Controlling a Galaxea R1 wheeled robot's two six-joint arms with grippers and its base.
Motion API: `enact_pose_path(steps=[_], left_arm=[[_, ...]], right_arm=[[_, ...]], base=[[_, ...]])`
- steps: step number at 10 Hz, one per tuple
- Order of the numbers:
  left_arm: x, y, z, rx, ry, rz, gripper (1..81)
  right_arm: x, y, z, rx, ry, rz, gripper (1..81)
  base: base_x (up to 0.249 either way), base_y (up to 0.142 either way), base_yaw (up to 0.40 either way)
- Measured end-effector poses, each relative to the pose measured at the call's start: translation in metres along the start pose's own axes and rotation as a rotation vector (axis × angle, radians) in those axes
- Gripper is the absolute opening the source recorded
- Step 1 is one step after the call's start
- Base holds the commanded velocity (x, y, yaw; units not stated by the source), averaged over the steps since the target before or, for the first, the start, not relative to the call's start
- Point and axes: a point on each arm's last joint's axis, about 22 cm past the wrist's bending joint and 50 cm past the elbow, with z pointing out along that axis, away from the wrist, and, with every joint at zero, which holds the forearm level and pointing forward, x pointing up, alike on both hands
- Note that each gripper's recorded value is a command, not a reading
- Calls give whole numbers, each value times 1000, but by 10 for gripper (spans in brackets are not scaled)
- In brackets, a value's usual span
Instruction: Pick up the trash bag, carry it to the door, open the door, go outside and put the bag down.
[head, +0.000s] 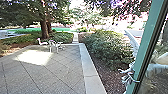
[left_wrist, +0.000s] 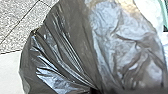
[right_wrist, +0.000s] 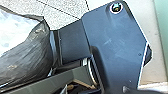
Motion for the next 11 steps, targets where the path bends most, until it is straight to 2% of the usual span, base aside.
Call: enact_pose_path(steps=[5,6,8,9,11], left_arm=[[-13,1,-1,0,-12,-3,10],[-21,2,-2,-1,-22,-5,10],[-8,-3,-1,5,-7,-1,10],[-9,-1,-1,3,-7,-1,10],[-8,-2,-1,2,-8,-1,10]], right_arm=[[-2,3,-1,-3,-1,1,811],[-18,6,-2,-7,-23,6,811],[-6,0,0,1,-9,3,811],[-7,6,-1,-6,-8,3,811],[-5,3,-1,-4,-8,3,811]], base=[[122,0,0],[122,0,0],[122,0,0],[122,0,0],[89,0,0]])
